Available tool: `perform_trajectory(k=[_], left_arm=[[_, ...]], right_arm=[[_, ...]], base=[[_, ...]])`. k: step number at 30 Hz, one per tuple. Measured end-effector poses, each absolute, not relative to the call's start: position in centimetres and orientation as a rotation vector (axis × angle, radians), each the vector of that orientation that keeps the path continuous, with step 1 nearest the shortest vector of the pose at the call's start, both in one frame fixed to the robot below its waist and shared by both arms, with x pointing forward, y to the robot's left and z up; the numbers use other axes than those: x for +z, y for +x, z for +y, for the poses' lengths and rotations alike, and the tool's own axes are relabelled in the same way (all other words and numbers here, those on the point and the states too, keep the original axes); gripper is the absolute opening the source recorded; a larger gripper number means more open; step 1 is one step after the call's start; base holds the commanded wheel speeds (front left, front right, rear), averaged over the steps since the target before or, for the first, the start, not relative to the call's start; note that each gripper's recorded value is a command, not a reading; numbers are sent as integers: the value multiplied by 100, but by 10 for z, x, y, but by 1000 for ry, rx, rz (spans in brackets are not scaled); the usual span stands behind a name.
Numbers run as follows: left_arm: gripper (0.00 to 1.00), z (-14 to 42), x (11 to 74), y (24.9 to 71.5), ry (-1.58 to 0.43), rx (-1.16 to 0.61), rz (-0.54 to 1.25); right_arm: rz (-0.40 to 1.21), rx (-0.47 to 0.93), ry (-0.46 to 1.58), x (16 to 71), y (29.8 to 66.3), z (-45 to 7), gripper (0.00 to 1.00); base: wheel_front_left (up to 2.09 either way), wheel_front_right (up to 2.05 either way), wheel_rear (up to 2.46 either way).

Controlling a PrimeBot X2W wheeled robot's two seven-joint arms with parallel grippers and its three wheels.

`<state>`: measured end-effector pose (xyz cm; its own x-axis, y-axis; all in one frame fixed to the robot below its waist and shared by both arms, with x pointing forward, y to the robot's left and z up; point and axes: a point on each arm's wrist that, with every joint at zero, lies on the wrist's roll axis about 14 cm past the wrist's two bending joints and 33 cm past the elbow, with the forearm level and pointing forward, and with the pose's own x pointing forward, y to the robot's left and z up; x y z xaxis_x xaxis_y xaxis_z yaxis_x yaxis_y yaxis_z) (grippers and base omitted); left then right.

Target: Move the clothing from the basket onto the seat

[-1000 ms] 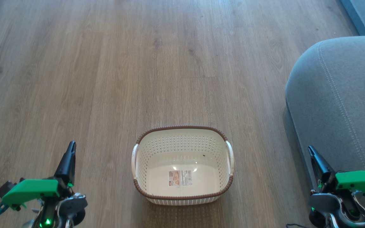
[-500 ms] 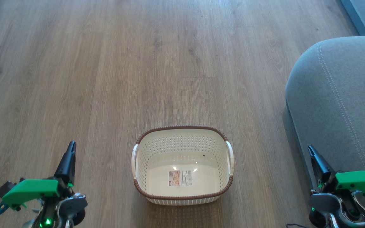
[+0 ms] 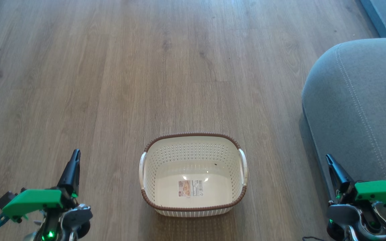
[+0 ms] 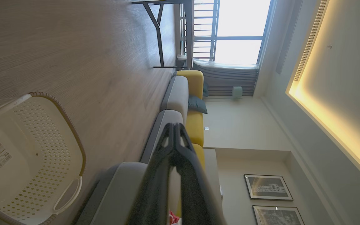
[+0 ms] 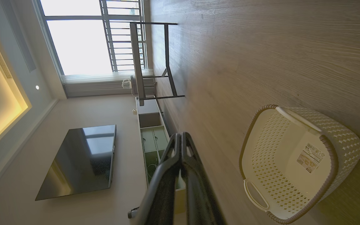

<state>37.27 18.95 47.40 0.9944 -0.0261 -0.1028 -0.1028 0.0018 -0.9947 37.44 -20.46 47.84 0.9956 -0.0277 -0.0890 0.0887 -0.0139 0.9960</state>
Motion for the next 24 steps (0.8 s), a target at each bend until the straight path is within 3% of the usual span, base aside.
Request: perform_trajectory(k=[24], left_arm=[[0,189,474,373,-1569,60,101]], right_arm=[[48,-92,1582,478,374,-205,0]], base=[[0,0,0]])
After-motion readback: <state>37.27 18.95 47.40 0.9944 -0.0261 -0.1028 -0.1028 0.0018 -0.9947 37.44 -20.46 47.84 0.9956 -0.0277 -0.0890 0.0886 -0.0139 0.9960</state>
